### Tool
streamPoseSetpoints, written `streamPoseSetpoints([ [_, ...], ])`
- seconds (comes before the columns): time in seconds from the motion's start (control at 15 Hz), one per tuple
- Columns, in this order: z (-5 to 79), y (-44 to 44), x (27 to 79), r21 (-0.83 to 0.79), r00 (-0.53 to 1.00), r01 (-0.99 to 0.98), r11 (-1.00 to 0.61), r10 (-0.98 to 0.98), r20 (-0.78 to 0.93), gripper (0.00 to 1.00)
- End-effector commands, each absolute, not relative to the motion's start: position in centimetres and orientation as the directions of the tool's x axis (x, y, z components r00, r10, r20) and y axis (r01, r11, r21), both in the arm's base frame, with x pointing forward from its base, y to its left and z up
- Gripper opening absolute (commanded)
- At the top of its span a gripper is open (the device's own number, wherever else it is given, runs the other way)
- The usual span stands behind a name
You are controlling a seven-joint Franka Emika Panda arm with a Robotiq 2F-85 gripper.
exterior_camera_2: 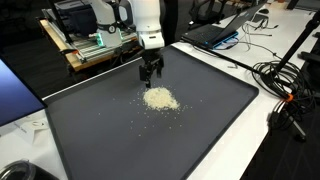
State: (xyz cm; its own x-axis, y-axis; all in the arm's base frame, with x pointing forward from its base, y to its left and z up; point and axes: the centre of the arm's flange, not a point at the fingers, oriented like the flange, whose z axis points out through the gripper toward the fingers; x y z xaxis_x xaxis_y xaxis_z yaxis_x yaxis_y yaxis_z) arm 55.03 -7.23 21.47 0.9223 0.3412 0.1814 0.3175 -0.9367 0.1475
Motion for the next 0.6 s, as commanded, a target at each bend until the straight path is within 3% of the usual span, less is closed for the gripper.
streamPoseSetpoints([
  [0.0, 20.2, -7.2, 56.7, 0.172, 0.927, 0.32, -0.932, 0.345, 0.144, 1.0],
  [0.53, 17.4, -7.5, 57.2, 0.153, 0.925, 0.362, -0.92, 0.375, 0.069, 1.0],
])
